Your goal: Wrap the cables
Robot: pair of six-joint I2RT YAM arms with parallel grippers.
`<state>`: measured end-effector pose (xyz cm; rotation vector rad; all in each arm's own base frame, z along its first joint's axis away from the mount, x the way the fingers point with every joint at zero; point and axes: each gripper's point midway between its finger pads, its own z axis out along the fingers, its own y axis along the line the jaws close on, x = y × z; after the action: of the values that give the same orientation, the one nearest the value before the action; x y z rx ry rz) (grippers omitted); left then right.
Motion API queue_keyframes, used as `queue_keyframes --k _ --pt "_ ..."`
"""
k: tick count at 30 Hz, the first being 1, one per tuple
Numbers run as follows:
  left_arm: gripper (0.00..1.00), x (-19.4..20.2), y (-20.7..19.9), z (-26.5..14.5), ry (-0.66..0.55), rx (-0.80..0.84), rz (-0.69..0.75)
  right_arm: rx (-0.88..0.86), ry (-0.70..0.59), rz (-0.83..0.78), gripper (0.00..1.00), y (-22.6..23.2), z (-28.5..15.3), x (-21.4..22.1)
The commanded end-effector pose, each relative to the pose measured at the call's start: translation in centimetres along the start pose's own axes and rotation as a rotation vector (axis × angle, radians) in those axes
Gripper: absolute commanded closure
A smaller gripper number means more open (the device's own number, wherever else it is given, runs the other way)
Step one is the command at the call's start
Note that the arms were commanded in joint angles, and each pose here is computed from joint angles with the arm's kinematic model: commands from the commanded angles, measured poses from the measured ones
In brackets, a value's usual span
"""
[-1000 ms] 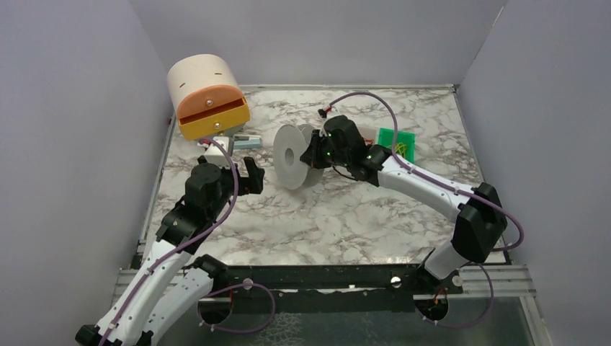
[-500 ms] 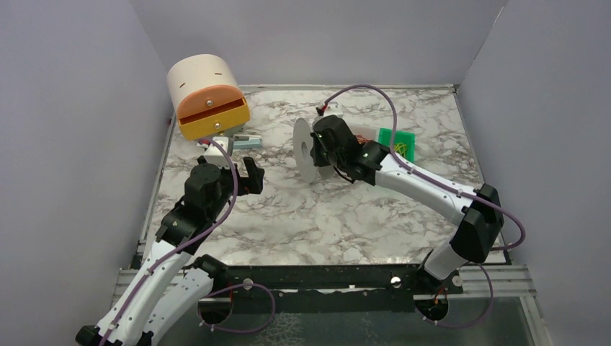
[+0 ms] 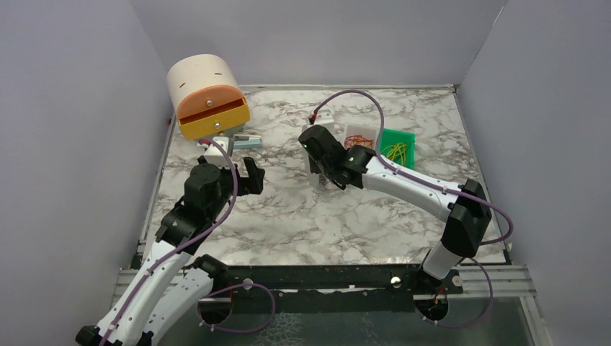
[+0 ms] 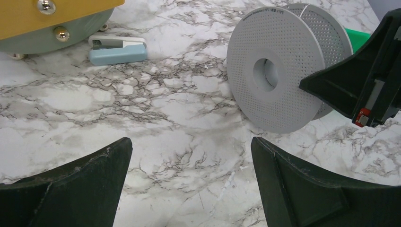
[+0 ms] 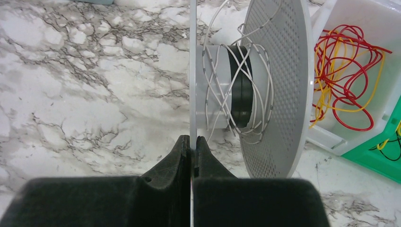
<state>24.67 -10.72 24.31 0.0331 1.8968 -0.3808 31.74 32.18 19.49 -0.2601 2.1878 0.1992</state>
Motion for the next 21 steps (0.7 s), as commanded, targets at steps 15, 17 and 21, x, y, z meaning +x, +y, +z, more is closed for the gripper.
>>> queue_keyframes --k 15,17,21 --pt "0.02 -0.9 -0.6 -0.3 -0.026 0.034 -0.015 0.100 -0.051 -0.041 0.99 0.6 -0.2 -0.4" --pt "0.02 -0.9 -0.6 -0.3 -0.028 0.036 -0.015 0.109 -0.042 -0.045 0.96 0.6 0.1 0.0" --pt "0.02 -0.9 -0.6 -0.3 -0.028 0.037 -0.015 0.111 -0.034 -0.047 0.88 0.7 0.1 0.3"
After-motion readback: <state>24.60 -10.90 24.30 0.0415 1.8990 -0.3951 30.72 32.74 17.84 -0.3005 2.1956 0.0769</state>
